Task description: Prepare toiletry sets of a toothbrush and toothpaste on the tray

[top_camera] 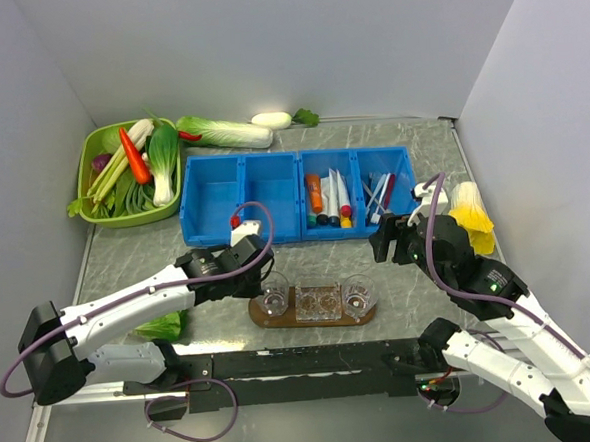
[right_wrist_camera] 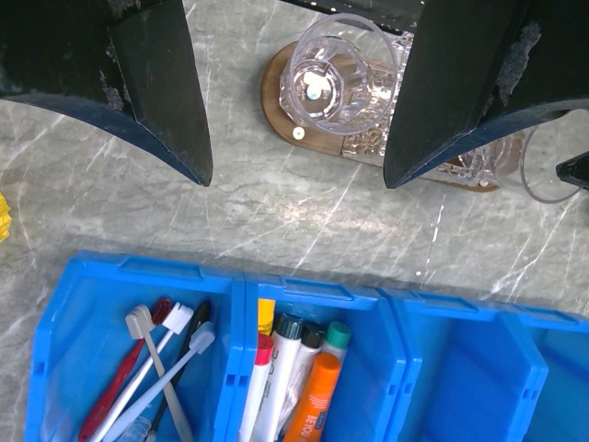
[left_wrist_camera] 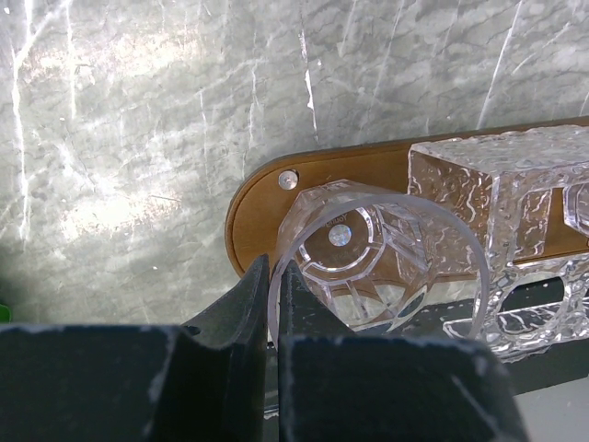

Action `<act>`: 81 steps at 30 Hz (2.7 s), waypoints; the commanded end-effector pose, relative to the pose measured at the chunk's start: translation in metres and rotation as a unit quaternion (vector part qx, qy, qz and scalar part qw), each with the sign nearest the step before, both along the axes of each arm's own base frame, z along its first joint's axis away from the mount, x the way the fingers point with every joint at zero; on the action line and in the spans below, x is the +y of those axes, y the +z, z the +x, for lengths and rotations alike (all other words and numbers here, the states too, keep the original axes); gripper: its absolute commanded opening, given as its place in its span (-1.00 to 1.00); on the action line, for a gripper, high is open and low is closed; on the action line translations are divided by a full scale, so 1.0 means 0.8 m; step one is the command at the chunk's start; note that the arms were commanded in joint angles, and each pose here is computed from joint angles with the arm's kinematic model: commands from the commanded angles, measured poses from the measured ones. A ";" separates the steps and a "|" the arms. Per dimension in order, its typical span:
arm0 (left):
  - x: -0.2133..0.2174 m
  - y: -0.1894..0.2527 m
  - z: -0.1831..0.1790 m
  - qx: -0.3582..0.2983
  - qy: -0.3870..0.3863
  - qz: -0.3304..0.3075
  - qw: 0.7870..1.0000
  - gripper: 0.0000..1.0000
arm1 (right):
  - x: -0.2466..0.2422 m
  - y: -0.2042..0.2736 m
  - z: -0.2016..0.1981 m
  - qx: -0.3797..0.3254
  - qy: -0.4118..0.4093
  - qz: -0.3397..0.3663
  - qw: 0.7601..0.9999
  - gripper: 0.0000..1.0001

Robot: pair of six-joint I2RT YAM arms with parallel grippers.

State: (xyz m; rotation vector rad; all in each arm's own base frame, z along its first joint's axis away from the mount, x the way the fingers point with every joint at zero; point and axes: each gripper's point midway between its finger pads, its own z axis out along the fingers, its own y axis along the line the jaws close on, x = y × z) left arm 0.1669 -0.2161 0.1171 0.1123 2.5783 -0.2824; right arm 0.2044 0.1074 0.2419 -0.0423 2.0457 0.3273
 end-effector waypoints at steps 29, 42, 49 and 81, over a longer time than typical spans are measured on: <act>-0.014 -0.011 -0.005 0.010 -0.018 -0.017 1.000 -0.87 | -0.007 0.001 0.000 -0.003 -0.014 0.002 1.000 0.71; -0.015 -0.008 -0.007 0.010 -0.021 -0.026 0.999 -0.38 | -0.007 0.001 -0.001 -0.003 -0.014 0.003 1.000 0.73; -0.017 -0.002 -0.007 0.007 -0.021 -0.032 0.999 -0.34 | -0.005 0.000 0.000 -0.001 -0.013 0.003 1.000 0.73; 0.007 0.178 0.154 -0.225 -0.019 -0.111 0.968 0.29 | 0.019 0.015 0.013 0.002 0.028 -0.009 1.000 0.65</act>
